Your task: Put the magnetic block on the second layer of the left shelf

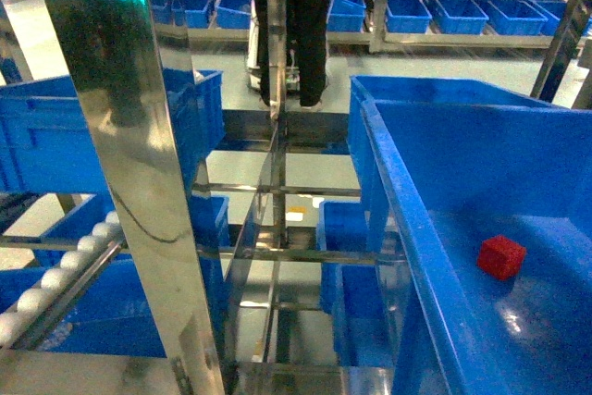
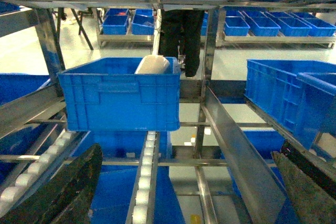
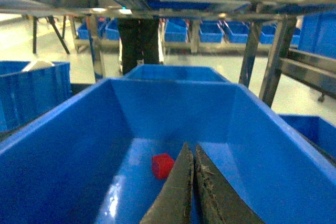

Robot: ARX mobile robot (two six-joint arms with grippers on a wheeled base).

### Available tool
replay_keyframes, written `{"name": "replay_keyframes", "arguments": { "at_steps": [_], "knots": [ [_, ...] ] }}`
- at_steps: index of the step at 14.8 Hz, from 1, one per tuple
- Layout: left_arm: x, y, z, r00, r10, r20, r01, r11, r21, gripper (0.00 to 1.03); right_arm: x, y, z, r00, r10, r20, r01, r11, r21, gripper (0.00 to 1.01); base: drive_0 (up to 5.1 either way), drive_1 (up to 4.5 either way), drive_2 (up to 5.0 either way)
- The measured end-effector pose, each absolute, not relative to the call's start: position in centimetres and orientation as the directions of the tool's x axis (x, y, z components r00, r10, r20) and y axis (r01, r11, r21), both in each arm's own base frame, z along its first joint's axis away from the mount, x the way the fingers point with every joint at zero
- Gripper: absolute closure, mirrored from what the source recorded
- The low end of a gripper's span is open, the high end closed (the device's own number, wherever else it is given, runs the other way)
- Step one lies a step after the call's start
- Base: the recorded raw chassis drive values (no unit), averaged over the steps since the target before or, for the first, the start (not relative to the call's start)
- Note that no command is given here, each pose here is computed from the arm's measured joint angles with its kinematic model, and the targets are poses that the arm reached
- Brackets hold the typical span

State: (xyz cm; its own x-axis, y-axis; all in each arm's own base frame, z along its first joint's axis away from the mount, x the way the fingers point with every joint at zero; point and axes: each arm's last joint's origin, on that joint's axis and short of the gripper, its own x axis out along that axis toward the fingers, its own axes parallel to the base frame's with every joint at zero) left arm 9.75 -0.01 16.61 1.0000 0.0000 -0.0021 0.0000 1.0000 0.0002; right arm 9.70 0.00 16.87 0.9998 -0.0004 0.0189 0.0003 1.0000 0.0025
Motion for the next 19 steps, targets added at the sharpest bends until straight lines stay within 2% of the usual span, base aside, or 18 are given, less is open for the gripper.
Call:
{"name": "replay_keyframes", "arguments": {
  "at_steps": [3,4,11,19],
  "knots": [
    [9.75,0.00,16.62,1.000,0.001,-0.001,-0.001,1.000,0.000,0.05,9.72,0.00,16.76,1.000,0.000,0.007,0.000,1.000,0.002,0.99,0.0,0.00,0.0],
    [9.75,-0.01,16.63,1.000,0.000,-0.001,0.000,1.000,0.000,0.05,9.72,0.00,16.73,1.000,0.000,0.004,0.000,1.000,0.002,0.96,0.0,0.00,0.0],
    [9.75,-0.01,16.62,1.000,0.000,-0.001,0.000,1.000,0.000,0.05,9.72,0.00,16.73,1.000,0.000,0.004,0.000,1.000,0.002,0.02,0.0,0.00,0.0],
    [9.75,-0.01,16.62,1.000,0.000,-0.001,0.000,1.000,0.000,0.05,9.72,0.00,16.73,1.000,0.000,0.004,0.000,1.000,0.002,0.03,0.0,0.00,0.0]
  ]
}}
